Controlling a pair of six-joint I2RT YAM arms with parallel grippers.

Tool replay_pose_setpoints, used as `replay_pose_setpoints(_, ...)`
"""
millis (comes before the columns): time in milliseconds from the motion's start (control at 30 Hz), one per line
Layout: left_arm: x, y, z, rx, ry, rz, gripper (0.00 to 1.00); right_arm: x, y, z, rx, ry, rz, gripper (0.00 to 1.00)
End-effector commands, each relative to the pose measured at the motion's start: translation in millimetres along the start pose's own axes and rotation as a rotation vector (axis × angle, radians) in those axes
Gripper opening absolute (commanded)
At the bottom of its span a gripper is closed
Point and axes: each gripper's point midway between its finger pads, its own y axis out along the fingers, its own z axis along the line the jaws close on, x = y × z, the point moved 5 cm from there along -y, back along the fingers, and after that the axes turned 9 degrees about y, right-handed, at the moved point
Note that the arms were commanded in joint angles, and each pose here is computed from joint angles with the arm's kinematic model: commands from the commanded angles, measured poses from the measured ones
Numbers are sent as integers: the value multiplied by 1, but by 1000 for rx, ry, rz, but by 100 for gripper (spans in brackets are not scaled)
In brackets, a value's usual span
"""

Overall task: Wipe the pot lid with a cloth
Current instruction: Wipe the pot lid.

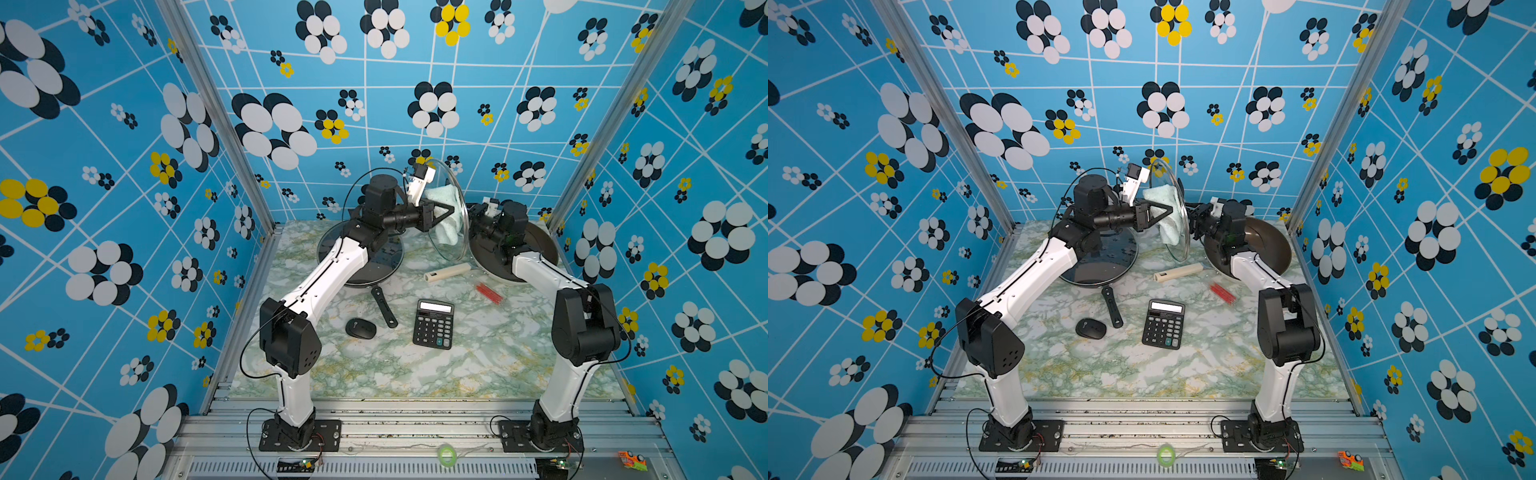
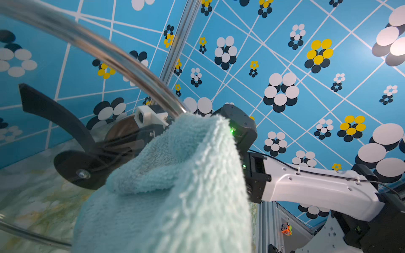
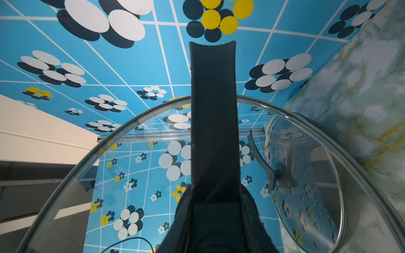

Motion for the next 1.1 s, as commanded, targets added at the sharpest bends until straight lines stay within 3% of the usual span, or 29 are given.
replay_pose_setpoints(0, 41, -10, 7, -16, 63, -128, 0, -39, -12, 70, 258, -162, 146, 0)
replay_pose_setpoints(267, 53, -11, 93, 156, -9, -235, 0, -71, -31, 98, 357, -210, 228, 0)
replay_pose_setpoints(500, 11, 9, 128, 187, -131, -170, 0, -75, -39, 129, 495, -237, 210, 0)
replay_pose_setpoints(633, -18, 19, 110, 148, -169, -96, 0, -67, -35, 142, 573, -223, 196, 0)
replay_pose_setpoints(800, -49, 36, 56, 51, -158, 6, 0, -44, -24, 149, 636, -208, 143, 0)
replay_pose_setpoints(933, -42, 41, 9, -62, -110, 36, 0, -34, -11, 146, 608, -223, 128, 0)
replay_pose_setpoints(1067, -12, 38, -33, -157, -24, 2, 0, -28, -2, 132, 562, -213, 137, 0)
